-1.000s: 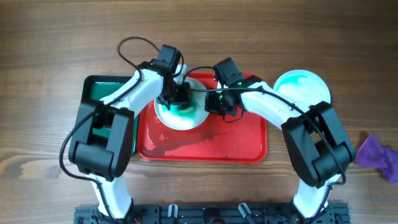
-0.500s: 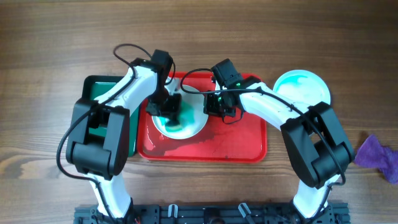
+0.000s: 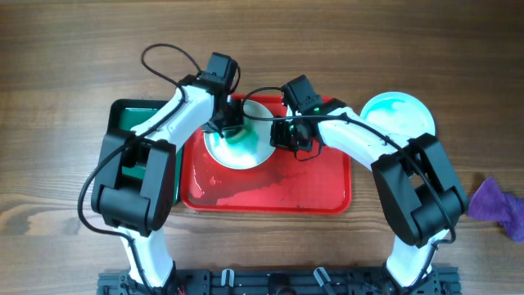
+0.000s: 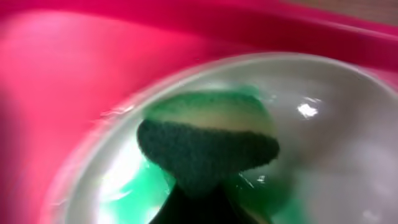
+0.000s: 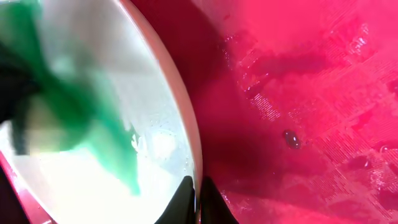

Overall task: Clean dirty plates on tray and stack at the side
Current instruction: 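Move the left sponge onto the plate and scrub it, then lift the scrubbed plate with right gripper and tilt it upward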

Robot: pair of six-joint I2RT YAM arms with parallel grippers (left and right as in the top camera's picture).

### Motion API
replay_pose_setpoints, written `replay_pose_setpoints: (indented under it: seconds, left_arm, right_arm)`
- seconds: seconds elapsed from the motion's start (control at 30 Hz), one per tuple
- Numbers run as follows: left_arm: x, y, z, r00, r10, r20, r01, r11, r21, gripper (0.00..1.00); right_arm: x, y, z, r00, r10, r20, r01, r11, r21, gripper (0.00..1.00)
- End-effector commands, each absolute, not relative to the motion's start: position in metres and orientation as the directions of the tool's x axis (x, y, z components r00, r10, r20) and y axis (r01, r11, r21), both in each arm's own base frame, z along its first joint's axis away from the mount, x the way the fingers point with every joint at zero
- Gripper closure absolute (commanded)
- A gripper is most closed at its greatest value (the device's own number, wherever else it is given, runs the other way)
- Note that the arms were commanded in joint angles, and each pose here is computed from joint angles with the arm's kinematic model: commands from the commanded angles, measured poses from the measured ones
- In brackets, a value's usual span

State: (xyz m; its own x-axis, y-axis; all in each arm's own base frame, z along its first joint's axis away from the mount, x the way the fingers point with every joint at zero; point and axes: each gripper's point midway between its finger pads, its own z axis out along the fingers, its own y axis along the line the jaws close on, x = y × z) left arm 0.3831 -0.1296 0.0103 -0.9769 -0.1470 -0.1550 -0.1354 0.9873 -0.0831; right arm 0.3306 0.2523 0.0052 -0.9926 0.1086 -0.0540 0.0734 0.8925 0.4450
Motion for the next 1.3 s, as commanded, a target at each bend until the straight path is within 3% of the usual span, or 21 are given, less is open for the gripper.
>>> replay_pose_setpoints:
  seconds: [0.0,0.23,0.5,0.77,1.0,1.27]
  left_arm:
    - [0.398,-0.08,0.047,-0.933,-0.242,-0.268,-0.282,0.952,0.123,0.96]
    - [0.39,-0.088,0.137,-0.92,-0.276,-0.277,-0.278,0.96,-0.033,0.96]
    - [0.381,-0.084,0.135,-0.927,-0.29,-0.239,-0.289,0.957,-0.038,0.96]
    - [0.382,-0.084,0.129,-0.931,-0.288,-0.226,-0.289,0.957,-0.03,0.96]
    - [0.382,-0.084,0.129,-0.931,-0.288,-0.225,-0.289,0.957,-0.03,0.96]
    - [0.382,-0.084,0.129,-0.931,-0.288,-0.225,-0.289,0.957,-0.03,0.96]
  right_arm:
    - [0.321,0.256,0.001,-0.996,0.081,-0.026,0.061,0.892,0.449,0.96]
    - [0.325,0.247,0.029,-0.992,0.023,-0.122,-0.031,0.909,0.416,0.96]
    - [0.338,0.155,0.099,-0.899,-0.023,-0.437,0.007,0.998,-0.066,0.95]
    - [0.323,0.147,0.18,-0.671,-0.323,-0.667,0.094,0.856,-0.509,0.96]
    - [0.303,0.172,0.228,-0.484,-0.551,-0.68,0.15,0.714,-0.684,0.96]
    - [0.294,0.177,0.258,-0.401,-0.652,-0.643,0.235,0.605,-0.761,0.96]
